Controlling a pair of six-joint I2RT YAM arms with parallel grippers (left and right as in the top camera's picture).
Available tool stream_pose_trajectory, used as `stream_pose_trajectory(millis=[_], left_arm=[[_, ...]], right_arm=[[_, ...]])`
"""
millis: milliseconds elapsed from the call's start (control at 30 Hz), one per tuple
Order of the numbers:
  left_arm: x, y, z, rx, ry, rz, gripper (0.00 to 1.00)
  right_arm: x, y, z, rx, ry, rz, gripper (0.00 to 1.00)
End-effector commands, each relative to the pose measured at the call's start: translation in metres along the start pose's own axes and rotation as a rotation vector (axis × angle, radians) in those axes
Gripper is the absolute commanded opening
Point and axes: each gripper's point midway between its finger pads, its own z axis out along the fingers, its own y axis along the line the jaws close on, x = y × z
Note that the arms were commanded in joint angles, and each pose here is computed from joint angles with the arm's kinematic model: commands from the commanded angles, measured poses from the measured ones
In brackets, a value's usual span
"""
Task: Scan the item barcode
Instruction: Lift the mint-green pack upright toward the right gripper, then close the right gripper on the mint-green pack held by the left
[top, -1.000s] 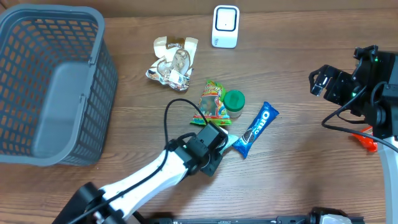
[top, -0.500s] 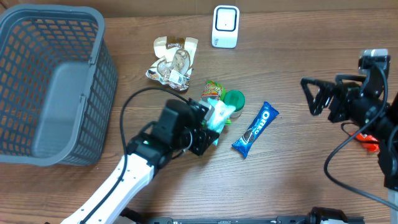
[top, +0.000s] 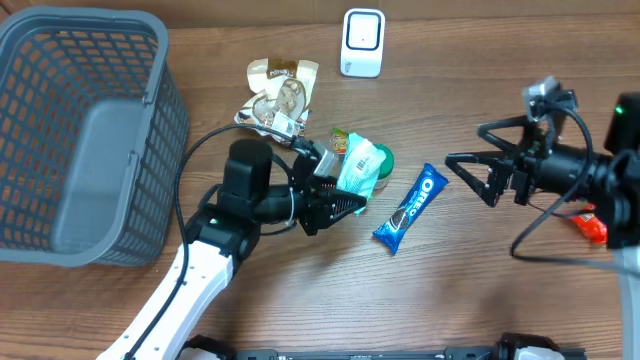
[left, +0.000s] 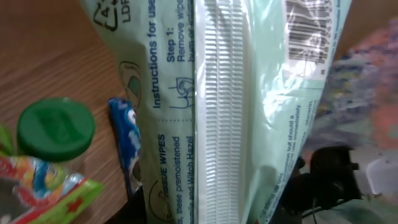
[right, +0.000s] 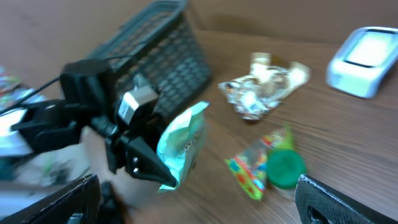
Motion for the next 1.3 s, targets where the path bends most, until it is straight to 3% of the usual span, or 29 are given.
stream_pose_trajectory(millis=[0,267,467,767,1267], left_arm=[[-0.023,-0.032,-0.012,0.162,-0.049,0.024,0.27],[-0.063,-0.057,-0.026,0.289,-0.154,0.04,0.26],[-0.063,-0.038,-0.011,0.314,-0.131,-0.107,0.21],[-0.071,-0.047,0.01,0.447,-0.138,-0.143,0.18],[-0.071,-0.049,0.015,0.451,-0.137,-0.163,0.18]], right_arm=[[-0.01,0.024,0.003,-0.224,-0.057,-0.126,1.0],[-0.016,0.029,0.006,-0.403,-0.139,-0.203,1.0],[-0.015,0.042,0.015,-0.483,-0.149,-0.262,1.0],[-0.012,0.059,0.046,-0.552,-0.109,-0.411,1.0],[-0.007,0.032,0.083,-0.608,-0.058,-0.297,1.0]])
